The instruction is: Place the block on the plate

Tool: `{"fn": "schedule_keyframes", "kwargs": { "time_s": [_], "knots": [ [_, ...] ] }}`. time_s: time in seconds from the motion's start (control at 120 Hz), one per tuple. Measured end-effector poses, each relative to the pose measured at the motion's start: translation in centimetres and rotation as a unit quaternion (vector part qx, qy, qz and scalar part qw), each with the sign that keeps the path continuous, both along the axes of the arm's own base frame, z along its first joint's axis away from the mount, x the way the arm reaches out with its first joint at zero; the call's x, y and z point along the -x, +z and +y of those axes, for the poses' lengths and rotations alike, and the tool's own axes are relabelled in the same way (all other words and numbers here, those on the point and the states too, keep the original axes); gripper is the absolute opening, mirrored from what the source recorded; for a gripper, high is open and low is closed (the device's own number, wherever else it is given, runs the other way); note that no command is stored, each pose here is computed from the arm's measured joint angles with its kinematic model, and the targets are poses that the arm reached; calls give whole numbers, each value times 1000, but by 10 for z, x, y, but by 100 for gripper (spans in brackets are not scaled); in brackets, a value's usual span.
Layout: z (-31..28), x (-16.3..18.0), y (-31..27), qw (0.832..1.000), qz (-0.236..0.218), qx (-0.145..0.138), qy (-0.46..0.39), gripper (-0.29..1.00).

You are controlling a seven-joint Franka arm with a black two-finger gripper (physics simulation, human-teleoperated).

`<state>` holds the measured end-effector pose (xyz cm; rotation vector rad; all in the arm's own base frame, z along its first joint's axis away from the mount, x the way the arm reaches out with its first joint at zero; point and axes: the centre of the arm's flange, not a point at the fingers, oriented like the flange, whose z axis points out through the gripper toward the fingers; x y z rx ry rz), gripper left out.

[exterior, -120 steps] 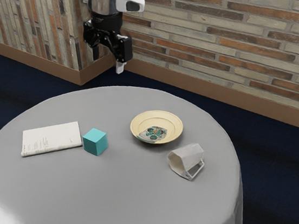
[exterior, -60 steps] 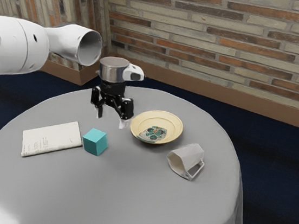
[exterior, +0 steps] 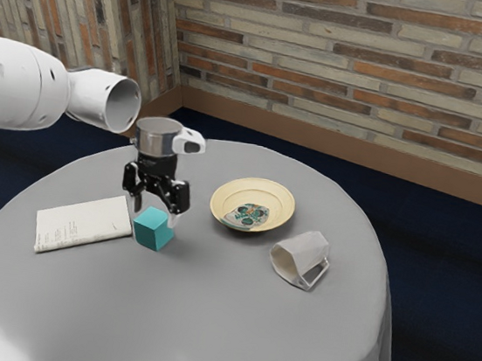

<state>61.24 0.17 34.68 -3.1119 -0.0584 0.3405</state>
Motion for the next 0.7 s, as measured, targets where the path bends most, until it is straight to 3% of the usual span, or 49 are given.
{"fn": "schedule_keyframes", "kwargs": {
  "time_s": [0.208,0.7],
  "knots": [
    [25,2,-9,1000,-7,-18,-12,70],
    [62,-10,-42,1000,-27,-13,2,70]
  ]
}}
